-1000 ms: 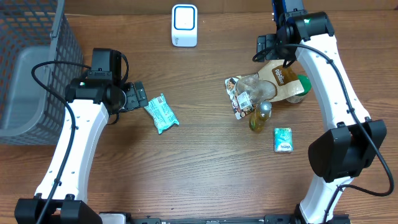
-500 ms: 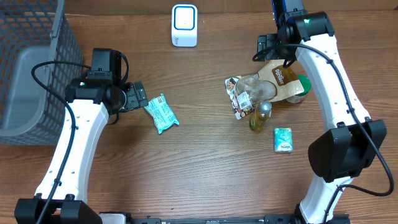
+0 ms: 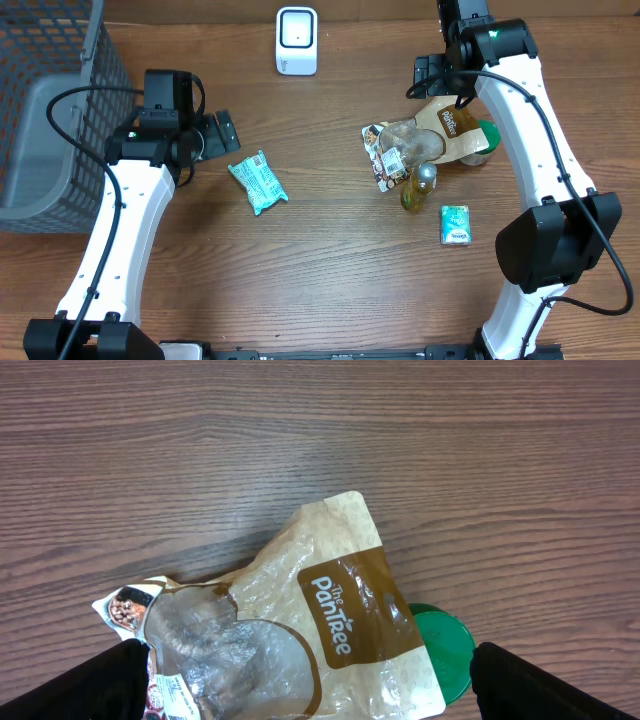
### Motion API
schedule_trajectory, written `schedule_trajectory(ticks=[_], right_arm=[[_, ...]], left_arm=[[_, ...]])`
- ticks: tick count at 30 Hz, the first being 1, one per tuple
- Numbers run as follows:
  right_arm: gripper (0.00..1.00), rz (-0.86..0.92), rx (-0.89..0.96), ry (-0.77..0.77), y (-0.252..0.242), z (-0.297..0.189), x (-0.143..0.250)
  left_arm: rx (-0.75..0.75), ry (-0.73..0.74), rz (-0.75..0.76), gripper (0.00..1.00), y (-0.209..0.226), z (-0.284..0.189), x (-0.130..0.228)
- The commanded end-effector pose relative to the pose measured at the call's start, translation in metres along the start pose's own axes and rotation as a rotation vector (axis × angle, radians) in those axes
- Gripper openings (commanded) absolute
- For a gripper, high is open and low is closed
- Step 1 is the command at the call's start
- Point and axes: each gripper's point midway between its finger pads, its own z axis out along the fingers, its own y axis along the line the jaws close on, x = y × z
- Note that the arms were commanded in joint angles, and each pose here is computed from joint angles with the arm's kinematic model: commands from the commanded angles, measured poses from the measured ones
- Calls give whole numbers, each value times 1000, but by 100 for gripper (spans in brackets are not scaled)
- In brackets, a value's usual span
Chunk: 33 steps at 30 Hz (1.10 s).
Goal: Scan the item barcode
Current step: 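Reach the left gripper to the teal wipes pack and grasp it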
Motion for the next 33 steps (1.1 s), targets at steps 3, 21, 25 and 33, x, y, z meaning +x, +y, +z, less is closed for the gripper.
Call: schedule_trajectory(ticks=[3, 21, 25, 33], right_arm=[[100, 10, 14, -5, -3, 1, -2], [100, 10, 14, -5, -3, 1, -2], [100, 10, 14, -5, -3, 1, -2], [100, 10, 14, -5, -3, 1, -2]], left_arm=[[92, 6, -30, 100, -17, -4, -2], [194, 303, -65, 56, -43, 42, 108], [109, 304, -144, 53, -32, 51, 116], [66, 339, -182, 54, -34, 79, 127]])
